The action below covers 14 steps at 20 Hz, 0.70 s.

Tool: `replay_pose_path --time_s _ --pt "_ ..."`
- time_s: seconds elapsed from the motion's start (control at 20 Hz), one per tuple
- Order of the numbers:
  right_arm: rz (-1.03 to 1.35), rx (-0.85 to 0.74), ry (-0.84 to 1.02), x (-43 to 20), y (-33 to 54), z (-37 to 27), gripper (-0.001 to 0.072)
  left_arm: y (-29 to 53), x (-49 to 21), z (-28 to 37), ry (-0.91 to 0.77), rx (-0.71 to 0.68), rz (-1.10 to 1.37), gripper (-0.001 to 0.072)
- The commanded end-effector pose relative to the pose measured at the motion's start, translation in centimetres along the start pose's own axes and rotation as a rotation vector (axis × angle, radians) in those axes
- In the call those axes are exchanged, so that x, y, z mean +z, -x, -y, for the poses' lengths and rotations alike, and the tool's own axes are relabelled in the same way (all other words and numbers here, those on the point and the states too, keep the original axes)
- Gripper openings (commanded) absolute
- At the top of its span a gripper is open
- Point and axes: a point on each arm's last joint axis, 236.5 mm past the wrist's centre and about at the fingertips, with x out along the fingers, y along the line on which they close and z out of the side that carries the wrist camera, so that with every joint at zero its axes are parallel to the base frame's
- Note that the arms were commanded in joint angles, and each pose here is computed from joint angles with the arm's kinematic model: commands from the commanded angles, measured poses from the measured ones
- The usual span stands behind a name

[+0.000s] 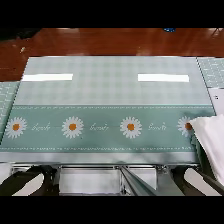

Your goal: Fold the shirts.

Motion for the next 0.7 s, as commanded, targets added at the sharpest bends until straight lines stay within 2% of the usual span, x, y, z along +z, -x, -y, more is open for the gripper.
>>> replay_pose_path --time_s 0.0,0.1,0.35,0.65 --pt "-0.12 -0.1 0.317 -3.1 -6.2 -5.0 0.002 -2.4 -4.0 -2.4 -0.057 0.151 -0.162 0.0016" --pt "-0.25 -0.184 0.397 -6.5 -10.9 -4.7 0.002 -5.0 -8.5 -6.4 -0.031 0.239 -0.274 0.0016" --pt "-0.562 -0.259 0.319 -16.2 -18.2 -0.8 0.002 -7.7 -17.2 -13.5 0.154 0.344 -0.524 0.0017" --pt "-0.585 -0.265 0.317 -17.2 -18.5 -0.3 0.0021 -7.7 -18.2 -14.0 0.172 0.35 -0.561 0.0017"
